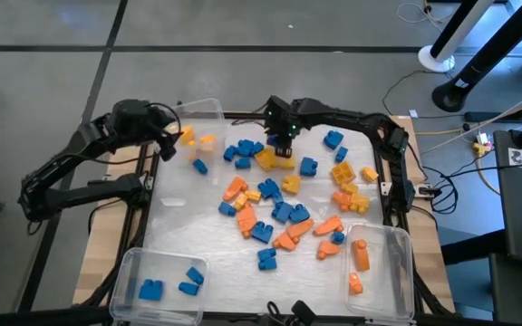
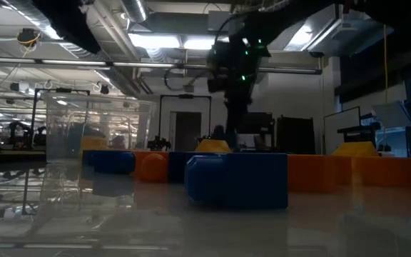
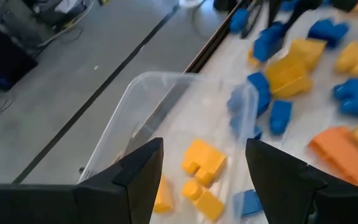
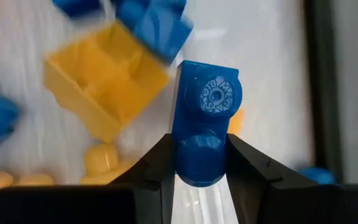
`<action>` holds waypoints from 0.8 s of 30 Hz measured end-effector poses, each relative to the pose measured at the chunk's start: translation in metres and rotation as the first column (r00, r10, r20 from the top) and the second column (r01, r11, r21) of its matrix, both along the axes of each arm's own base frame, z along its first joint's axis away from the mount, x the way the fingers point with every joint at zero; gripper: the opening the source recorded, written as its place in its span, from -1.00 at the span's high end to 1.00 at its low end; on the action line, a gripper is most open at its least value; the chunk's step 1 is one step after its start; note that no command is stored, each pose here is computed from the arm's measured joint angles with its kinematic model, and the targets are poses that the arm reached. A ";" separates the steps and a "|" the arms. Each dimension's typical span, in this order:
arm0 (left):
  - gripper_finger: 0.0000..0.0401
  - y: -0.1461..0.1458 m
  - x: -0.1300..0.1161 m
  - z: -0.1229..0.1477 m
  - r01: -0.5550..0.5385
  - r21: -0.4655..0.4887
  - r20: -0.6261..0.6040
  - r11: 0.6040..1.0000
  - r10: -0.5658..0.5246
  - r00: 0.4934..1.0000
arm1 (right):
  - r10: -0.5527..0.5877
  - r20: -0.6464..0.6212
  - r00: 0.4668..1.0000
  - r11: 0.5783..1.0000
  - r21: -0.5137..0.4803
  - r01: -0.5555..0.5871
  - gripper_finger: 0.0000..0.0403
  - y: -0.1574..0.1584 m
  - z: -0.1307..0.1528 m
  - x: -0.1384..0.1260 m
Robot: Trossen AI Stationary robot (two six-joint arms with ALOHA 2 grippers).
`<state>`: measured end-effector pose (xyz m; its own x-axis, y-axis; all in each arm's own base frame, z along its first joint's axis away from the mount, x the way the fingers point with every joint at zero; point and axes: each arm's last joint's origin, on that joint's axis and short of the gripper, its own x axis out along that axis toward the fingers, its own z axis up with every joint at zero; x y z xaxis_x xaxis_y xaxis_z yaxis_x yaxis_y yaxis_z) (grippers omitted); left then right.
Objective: Sort blocks
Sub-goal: Put the blue game piece into the bottom left transparent bin
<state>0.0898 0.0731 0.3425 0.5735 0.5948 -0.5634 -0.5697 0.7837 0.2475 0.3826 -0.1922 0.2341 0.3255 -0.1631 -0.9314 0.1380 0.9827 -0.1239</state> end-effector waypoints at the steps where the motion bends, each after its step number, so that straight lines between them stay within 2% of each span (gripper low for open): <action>1: -0.09 -0.003 -0.003 0.001 0.004 0.000 0.021 1.000 -0.004 1.000 | 0.000 0.014 1.000 1.000 -0.007 0.000 0.44 -0.001 0.008 0.002; 7: -0.09 -0.024 -0.025 0.006 0.069 -0.045 0.140 0.997 -0.063 0.988 | 0.080 0.156 0.985 0.997 -0.021 -0.078 0.44 0.009 0.060 0.015; 12: -0.09 -0.041 -0.040 0.005 0.190 -0.124 0.240 0.974 -0.157 0.958 | 0.210 0.319 0.924 0.977 -0.036 -0.210 0.43 0.044 0.099 0.035; 17: -0.09 -0.055 -0.051 0.005 0.322 -0.163 0.335 0.933 -0.254 0.907 | 0.342 0.443 0.829 0.939 -0.117 -0.325 0.43 0.092 0.122 0.056; 24: -0.09 -0.067 -0.059 0.006 0.476 -0.208 0.435 0.855 -0.355 0.828 | 0.563 0.523 0.640 0.824 -0.289 -0.488 0.43 0.163 0.136 0.077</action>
